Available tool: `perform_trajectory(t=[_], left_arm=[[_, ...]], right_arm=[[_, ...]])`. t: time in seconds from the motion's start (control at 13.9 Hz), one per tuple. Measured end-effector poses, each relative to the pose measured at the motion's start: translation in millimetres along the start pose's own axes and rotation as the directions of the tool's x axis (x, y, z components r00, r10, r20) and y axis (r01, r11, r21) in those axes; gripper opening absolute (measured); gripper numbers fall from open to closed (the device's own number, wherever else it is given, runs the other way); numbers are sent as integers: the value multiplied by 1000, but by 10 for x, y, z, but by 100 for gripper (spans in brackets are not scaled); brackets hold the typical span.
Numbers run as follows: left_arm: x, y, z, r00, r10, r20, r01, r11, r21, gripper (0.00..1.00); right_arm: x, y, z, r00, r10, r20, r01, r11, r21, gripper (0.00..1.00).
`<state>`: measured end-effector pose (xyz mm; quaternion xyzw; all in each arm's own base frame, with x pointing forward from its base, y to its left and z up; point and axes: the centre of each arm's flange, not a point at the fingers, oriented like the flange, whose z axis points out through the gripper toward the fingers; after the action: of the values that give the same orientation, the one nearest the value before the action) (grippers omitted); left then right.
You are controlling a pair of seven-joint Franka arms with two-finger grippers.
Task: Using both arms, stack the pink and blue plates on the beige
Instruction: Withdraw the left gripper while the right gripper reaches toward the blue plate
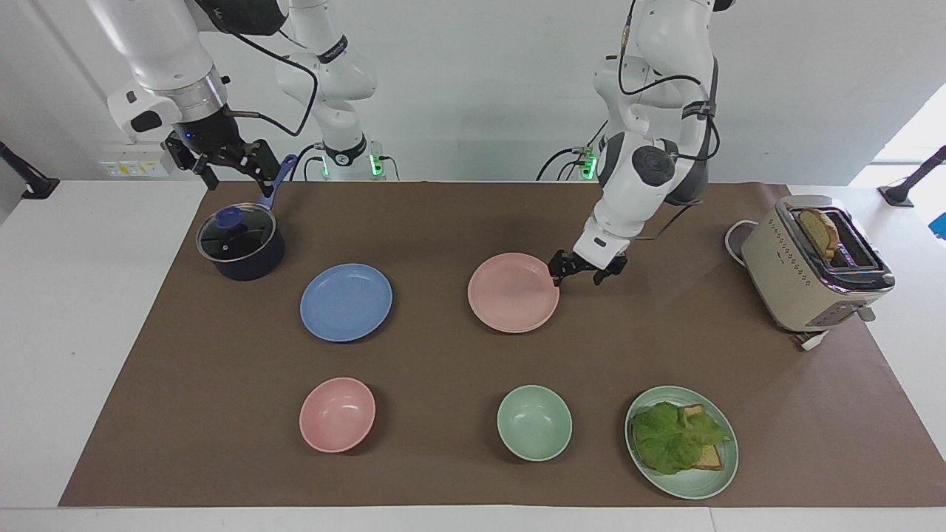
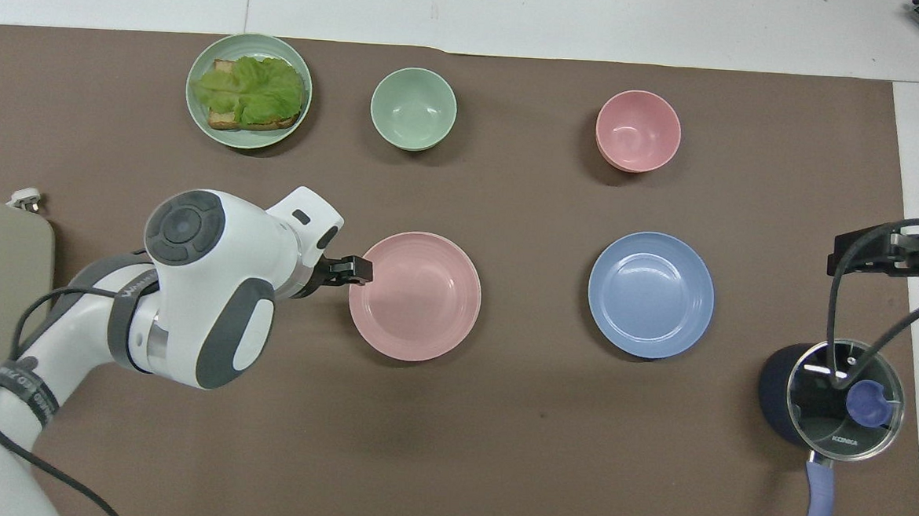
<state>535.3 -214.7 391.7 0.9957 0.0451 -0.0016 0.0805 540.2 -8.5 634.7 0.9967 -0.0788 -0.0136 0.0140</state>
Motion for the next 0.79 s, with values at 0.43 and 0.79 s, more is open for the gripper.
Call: perform_trajectory(t=[0.43,0.79], left_arm=[[232,-834,-739,997,22,-69,-19,999,48,100],[304,-1498,-1379,988,150,-23,-147,984,105,100]], right_arm=[[-9,134,152,999,-39,-23,39,999,1,100],[57,89,680,998,-52,-44,52,999,2,100]])
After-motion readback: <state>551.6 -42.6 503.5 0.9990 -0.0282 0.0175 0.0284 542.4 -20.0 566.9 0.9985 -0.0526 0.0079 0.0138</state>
